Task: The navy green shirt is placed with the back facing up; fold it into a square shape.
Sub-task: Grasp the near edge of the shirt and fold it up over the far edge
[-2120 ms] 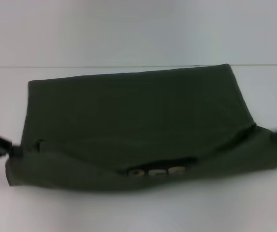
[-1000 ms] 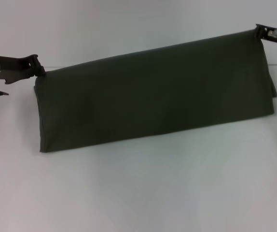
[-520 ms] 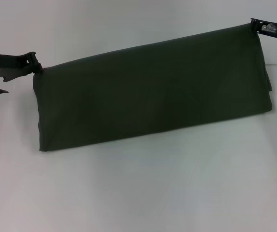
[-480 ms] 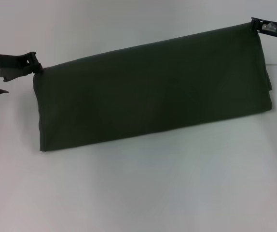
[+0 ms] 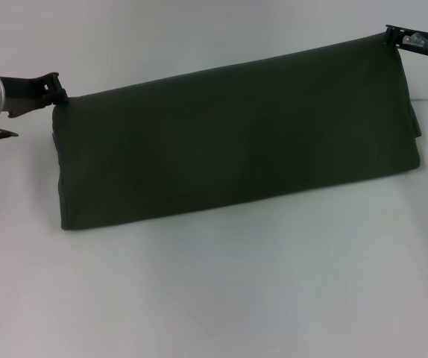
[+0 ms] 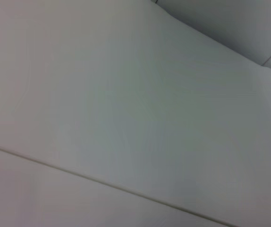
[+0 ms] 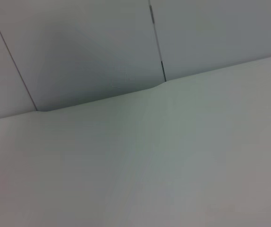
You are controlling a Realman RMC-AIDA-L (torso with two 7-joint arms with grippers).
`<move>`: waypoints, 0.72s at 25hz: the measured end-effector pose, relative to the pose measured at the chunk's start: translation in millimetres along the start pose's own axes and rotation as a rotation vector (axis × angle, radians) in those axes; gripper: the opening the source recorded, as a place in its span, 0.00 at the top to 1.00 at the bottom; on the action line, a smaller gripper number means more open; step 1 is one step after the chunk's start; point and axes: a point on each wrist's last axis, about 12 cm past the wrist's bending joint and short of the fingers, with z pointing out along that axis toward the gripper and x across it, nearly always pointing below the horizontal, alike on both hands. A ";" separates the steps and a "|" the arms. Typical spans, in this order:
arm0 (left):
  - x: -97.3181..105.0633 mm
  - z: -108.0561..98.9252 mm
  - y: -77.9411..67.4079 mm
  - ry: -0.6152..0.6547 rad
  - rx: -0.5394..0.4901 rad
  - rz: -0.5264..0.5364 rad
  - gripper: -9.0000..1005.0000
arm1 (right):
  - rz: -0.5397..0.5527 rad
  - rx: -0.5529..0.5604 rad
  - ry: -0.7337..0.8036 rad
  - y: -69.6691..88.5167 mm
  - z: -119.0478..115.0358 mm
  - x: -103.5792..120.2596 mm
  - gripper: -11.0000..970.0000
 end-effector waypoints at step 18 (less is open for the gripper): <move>19.2 1.5 -0.1 -0.044 0.083 -0.130 0.59 | -0.001 -0.116 0.083 -14.6 -18.1 -32.0 0.57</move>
